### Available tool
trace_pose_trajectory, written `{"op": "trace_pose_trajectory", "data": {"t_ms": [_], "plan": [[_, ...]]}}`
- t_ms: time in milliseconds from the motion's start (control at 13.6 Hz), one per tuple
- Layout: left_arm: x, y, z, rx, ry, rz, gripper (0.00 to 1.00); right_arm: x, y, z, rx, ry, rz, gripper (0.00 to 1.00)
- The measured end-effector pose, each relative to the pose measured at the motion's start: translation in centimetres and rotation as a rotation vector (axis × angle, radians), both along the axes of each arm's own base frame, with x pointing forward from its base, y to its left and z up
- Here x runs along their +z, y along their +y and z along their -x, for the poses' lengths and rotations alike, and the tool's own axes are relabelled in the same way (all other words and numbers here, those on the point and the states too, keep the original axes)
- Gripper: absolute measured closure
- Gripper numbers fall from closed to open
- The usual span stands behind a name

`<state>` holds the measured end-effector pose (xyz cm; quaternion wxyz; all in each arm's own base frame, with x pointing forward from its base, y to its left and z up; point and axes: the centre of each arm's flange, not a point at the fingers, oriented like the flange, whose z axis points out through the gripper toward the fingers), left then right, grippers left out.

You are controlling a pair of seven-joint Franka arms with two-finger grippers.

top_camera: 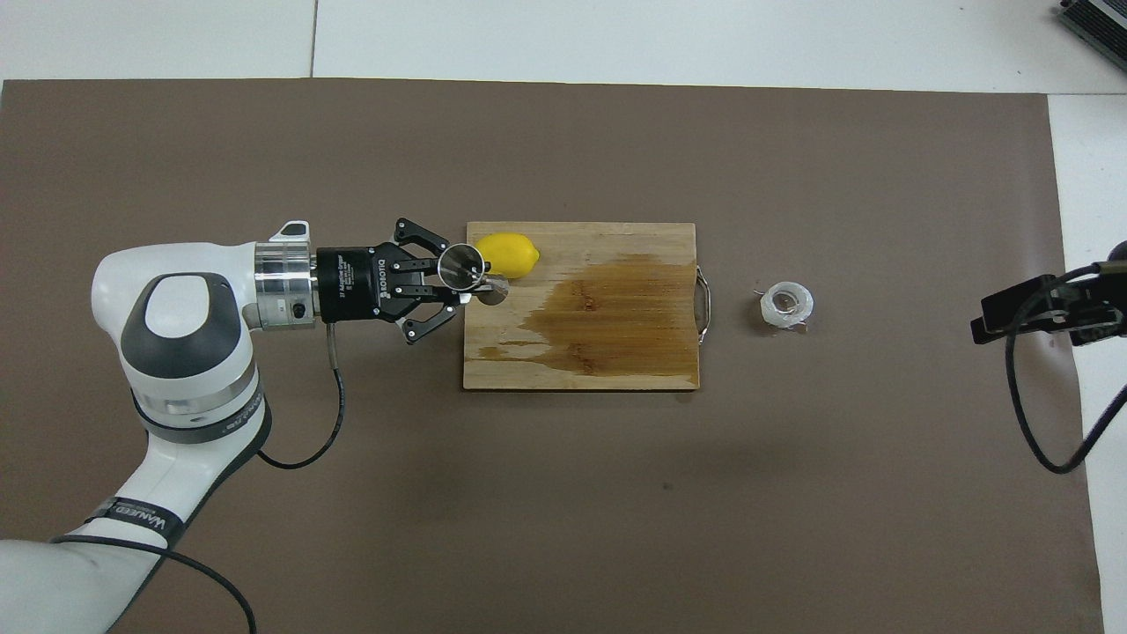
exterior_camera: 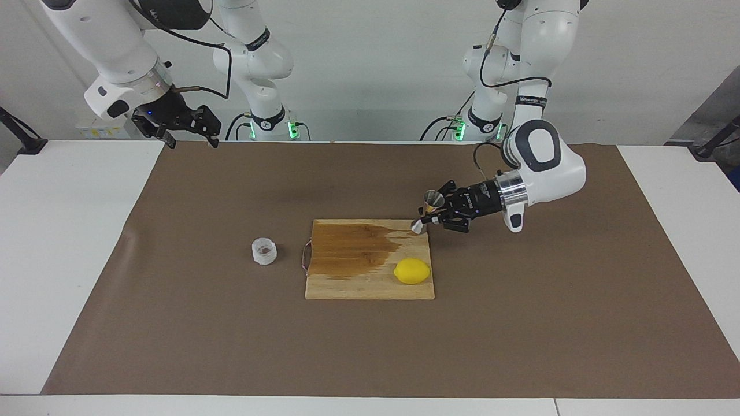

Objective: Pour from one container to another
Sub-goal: 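Carry the metal cup with the left gripper over the cutting board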

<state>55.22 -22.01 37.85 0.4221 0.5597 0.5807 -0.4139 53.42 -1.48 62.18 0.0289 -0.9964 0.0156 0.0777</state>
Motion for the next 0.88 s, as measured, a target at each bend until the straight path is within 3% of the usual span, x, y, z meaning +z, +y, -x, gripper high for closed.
{"op": "trace_pose_trajectory", "data": {"t_ms": [147, 368, 883], "plan": [[-1.5, -2.7, 1.0, -0.036, 0.012, 0.008, 0.78, 0.0, 0.0, 0.0, 0.0, 0.0, 0.0, 0.0], [-4.1, -6.0, 2.2, -0.07, -0.035, 0.009, 0.78, 0.0, 0.0, 0.0, 0.0, 0.0, 0.0, 0.0], [-6.9, -8.7, 3.3, -0.078, -0.042, -0.06, 0.78, 0.0, 0.0, 0.0, 0.0, 0.0, 0.0, 0.0]]}}
